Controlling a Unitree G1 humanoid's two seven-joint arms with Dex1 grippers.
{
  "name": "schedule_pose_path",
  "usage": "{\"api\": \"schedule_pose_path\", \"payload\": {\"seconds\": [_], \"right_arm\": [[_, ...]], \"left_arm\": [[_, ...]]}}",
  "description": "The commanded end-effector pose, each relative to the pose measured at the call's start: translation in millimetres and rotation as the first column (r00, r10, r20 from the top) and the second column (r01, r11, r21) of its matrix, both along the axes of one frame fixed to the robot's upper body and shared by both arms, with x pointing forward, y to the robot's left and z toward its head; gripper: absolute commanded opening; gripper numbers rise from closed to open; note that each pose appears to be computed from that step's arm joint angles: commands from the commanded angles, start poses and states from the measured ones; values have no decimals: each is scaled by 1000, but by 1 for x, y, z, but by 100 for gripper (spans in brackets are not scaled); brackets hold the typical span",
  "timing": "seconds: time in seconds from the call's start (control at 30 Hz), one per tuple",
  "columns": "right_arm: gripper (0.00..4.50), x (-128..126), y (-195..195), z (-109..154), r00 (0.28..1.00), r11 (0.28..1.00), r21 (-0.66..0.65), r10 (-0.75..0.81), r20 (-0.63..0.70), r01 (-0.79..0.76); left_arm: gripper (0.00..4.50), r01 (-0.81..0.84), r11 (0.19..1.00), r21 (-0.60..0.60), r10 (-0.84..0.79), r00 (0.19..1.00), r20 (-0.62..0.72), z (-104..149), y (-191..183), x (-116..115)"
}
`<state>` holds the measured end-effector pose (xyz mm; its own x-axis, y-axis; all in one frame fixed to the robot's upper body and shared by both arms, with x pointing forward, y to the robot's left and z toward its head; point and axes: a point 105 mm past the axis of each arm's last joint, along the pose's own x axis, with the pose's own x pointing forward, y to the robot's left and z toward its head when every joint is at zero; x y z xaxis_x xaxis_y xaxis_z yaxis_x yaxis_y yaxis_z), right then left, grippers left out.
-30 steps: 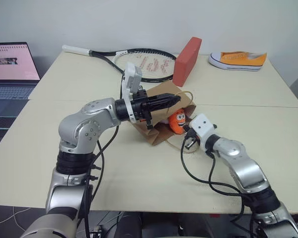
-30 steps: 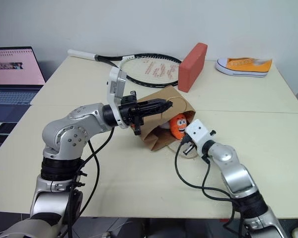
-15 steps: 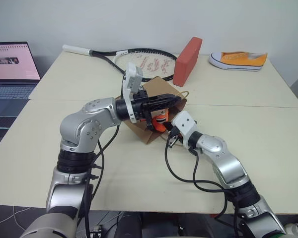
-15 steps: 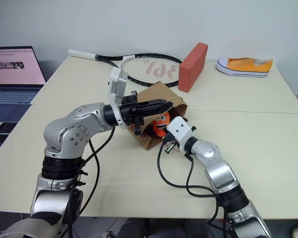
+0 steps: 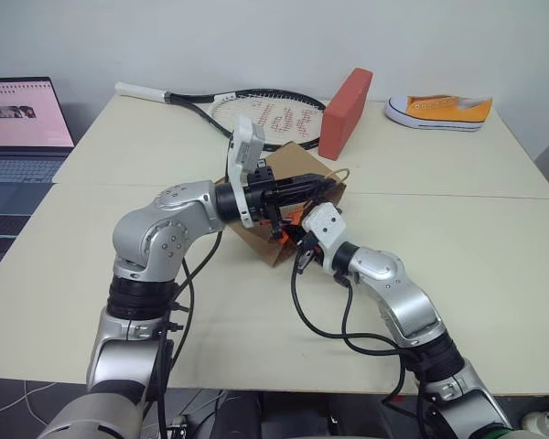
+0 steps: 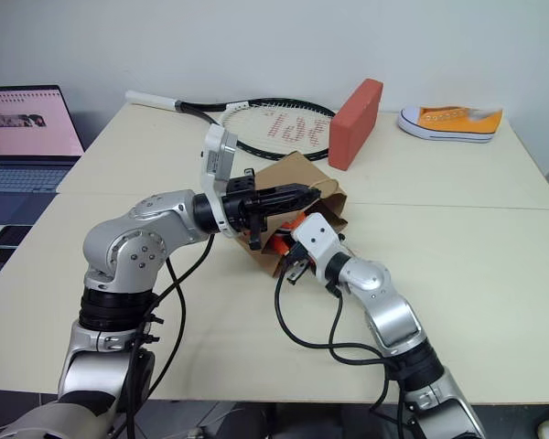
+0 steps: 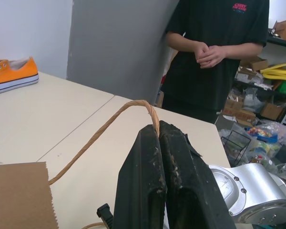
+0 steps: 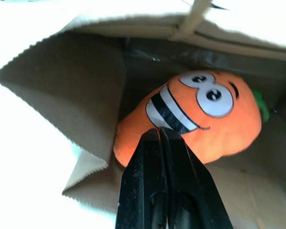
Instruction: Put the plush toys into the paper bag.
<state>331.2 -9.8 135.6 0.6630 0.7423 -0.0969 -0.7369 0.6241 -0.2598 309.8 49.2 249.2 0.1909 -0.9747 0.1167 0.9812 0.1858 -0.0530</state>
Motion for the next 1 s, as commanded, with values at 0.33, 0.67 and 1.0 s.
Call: {"api": "schedule_pose_path", "payload": {"seconds": [0.33,0.67,1.0], "right_arm": [[5,-11,-36,32,998,997,70,-35,42,32],[5,-23,-87,33,996,996,11,-87,-29,88],[310,-23,-118,10,985,983,-133,-143,-94,130]], "left_arm": [[0,-29,999,-30,30,999,31,10,6,1],[0,-38,999,-28,39,999,31,8,6,3],[0,-40,999,-26,41,999,34,7,5,3]]}}
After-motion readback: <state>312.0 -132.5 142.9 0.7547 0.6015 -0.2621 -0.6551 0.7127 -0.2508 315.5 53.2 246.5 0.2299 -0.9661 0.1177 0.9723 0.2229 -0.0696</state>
